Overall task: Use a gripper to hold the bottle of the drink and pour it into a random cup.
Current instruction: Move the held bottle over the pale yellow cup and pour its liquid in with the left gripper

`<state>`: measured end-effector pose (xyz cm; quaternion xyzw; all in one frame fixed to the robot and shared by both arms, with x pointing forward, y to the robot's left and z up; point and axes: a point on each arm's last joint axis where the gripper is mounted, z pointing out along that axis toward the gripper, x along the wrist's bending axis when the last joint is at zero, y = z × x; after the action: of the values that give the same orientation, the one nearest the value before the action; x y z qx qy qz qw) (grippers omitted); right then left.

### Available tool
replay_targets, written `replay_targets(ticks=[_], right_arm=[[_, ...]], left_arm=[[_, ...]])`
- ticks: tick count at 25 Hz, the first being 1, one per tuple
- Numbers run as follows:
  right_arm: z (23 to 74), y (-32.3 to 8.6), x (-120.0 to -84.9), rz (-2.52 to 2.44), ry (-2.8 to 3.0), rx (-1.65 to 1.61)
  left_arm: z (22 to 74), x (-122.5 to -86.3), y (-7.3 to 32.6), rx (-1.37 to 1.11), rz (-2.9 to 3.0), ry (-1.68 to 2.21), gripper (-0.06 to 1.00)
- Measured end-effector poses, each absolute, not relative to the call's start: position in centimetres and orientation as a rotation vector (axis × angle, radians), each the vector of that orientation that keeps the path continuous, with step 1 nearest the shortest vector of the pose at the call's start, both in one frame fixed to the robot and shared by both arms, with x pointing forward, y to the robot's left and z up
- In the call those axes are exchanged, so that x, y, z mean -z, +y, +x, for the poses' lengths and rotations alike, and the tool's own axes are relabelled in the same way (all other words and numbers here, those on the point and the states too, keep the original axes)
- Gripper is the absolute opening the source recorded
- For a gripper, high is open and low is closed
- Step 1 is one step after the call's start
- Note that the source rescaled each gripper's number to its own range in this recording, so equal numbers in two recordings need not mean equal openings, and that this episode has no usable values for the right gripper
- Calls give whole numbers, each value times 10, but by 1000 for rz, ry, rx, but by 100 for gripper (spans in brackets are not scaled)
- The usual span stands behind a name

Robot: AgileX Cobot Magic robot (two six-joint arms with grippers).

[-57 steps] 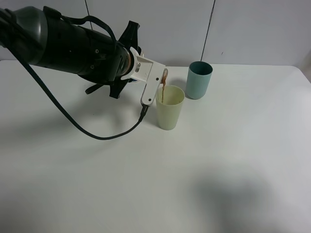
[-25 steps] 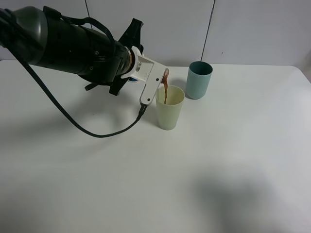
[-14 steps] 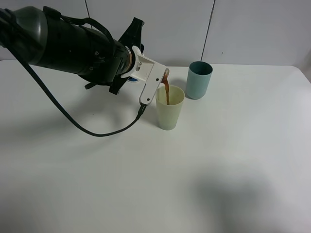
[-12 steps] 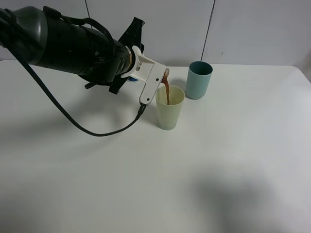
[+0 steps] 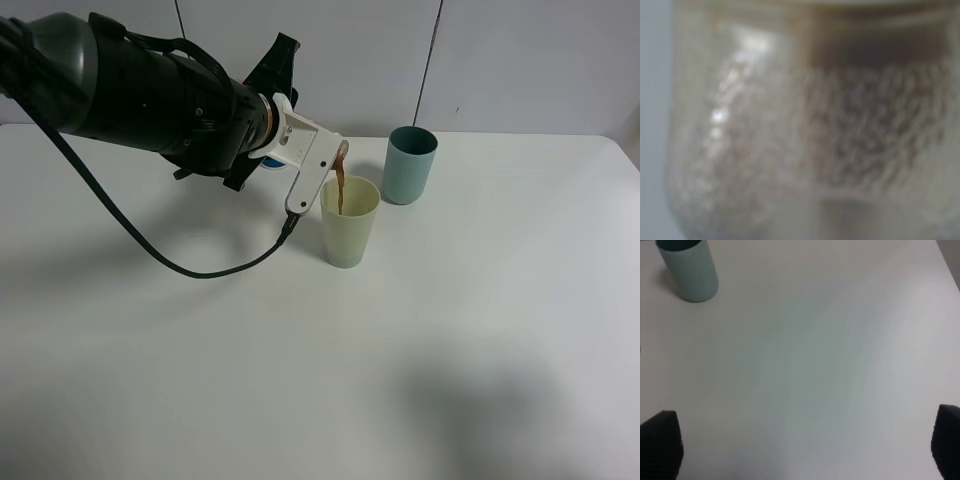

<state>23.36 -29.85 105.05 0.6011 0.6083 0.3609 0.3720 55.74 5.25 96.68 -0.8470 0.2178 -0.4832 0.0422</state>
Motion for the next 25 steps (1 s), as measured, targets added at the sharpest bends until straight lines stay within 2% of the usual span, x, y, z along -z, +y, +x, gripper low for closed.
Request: replay_targets(ticks=[25], right_arm=[[234,-299,-1050,1541,1559,-925]], left_arm=[[559,-969,53,1496,-2544,682,1]])
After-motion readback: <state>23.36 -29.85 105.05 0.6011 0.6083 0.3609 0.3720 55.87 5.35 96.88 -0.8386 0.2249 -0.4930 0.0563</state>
